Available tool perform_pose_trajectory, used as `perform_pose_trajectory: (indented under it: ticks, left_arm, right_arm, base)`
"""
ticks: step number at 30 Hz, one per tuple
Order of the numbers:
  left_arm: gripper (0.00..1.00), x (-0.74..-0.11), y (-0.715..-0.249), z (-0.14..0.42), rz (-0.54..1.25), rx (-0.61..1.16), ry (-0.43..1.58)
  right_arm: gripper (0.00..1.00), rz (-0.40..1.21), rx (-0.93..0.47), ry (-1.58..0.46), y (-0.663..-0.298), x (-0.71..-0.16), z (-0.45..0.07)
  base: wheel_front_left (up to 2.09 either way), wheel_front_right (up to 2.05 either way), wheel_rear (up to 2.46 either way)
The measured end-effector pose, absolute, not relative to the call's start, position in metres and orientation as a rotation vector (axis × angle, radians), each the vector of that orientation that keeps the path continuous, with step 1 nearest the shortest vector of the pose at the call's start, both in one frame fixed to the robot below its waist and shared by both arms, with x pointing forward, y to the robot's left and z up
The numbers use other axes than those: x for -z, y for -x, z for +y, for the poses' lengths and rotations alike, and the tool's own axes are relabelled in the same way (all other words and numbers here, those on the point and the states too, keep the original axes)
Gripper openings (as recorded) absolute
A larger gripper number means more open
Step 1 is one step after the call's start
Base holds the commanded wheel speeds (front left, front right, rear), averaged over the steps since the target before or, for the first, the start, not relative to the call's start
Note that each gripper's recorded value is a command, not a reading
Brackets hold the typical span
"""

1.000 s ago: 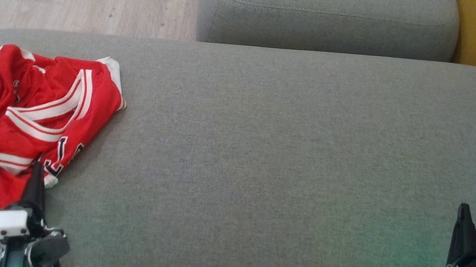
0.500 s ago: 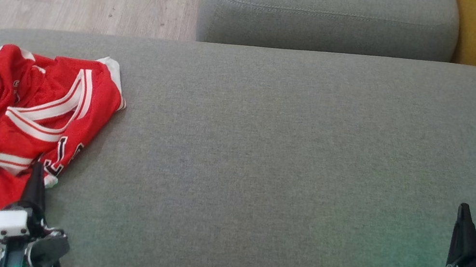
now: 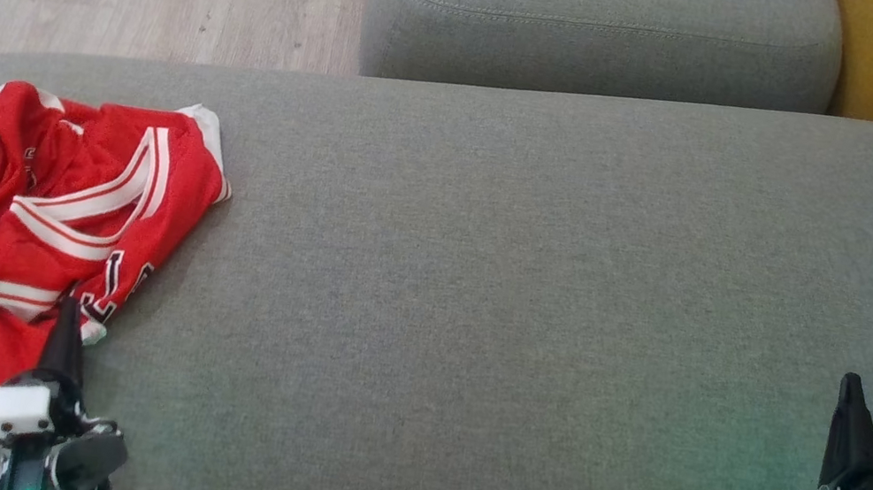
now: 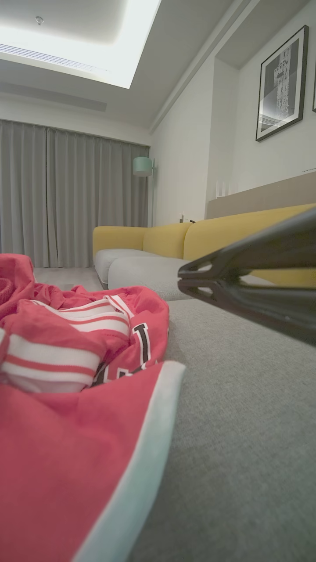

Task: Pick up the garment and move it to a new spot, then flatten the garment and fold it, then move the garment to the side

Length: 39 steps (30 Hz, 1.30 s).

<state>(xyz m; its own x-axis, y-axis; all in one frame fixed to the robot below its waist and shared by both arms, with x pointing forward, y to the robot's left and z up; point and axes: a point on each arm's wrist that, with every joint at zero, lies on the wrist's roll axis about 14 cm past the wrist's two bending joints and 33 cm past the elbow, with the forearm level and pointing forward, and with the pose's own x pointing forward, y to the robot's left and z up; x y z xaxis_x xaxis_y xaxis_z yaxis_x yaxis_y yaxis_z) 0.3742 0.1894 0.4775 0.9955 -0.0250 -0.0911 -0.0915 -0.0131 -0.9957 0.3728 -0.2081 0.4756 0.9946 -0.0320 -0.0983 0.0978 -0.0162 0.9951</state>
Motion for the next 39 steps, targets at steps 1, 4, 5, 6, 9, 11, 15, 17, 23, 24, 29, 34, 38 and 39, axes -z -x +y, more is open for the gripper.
perform_pose_trajectory:
  ticks: [1,4,5,6,9,11,15,17,23,24,29,34,38,39]
  left_arm:
    - [0.0,-0.478,-0.374,0.189,0.091,-0.053,1.584]
    - [0.0,-0.478,-0.374,0.189,0.091,-0.053,1.584]
    - [0.0,-0.478,-0.374,0.189,0.091,-0.053,1.584]
    - [0.0,-0.478,-0.374,0.189,0.091,-0.053,1.584]
    - [0.0,-0.478,-0.374,0.189,0.091,-0.053,1.584]
    - [0.0,-0.478,-0.374,0.189,0.091,-0.053,1.584]
    - [0.0,-0.478,-0.374,0.189,0.091,-0.053,1.584]
    - [0.0,-0.478,-0.374,0.189,0.091,-0.053,1.584]
    - [0.0,-0.478,-0.374,0.189,0.091,-0.053,1.584]
    - [0.0,-0.478,-0.374,0.189,0.091,-0.053,1.584]
    - [1.0,-0.473,-0.373,0.189,0.104,-0.065,1.585]
    - [1.0,-0.43,-0.349,0.187,0.208,-0.172,1.591]
    - [1.0,-0.421,-0.341,0.187,0.225,-0.201,1.591]
    - [1.0,-0.422,-0.342,0.187,0.221,-0.2,1.59]
  right_arm:
    - [0.0,0.052,0.103,-1.584,-0.373,-0.476,-0.208]
    - [0.0,0.052,0.103,-1.584,-0.373,-0.476,-0.208]
    - [0.0,0.052,0.103,-1.584,-0.373,-0.476,-0.208]
    - [0.0,0.052,0.103,-1.584,-0.373,-0.476,-0.208]
    - [0.0,0.051,0.103,-1.584,-0.373,-0.476,-0.208]
    - [0.0,0.052,0.103,-1.584,-0.373,-0.476,-0.208]
    - [0.0,0.052,0.103,-1.584,-0.373,-0.476,-0.208]
    - [0.0,0.051,0.103,-1.584,-0.373,-0.476,-0.208]
    - [0.0,0.052,0.103,-1.584,-0.373,-0.476,-0.208]
    - [0.0,0.051,0.103,-1.584,-0.373,-0.476,-0.208]
    - [1.0,0.064,0.115,-1.585,-0.371,-0.471,-0.208]
    - [1.0,0.172,0.235,-1.592,-0.344,-0.425,-0.207]
    - [1.0,0.2,0.253,-1.588,-0.336,-0.416,-0.203]
    - [1.0,0.2,0.245,-1.587,-0.338,-0.417,-0.202]
  base:
    - [0.0,0.0,0.0]
    - [0.0,0.0,0.0]
    - [0.0,0.0,0.0]
    - [0.0,0.0,0.0]
    - [0.0,0.0,0.0]
    - [0.0,0.0,0.0]
    - [0.0,0.0,0.0]
    - [0.0,0.0,0.0]
    - [0.0,0.0,0.0]
    - [0.0,0.0,0.0]
    - [0.0,0.0,0.0]
    - [0.0,0.0,0.0]
    - [0.0,0.0,0.0]
    - [0.0,0.0,0.0]
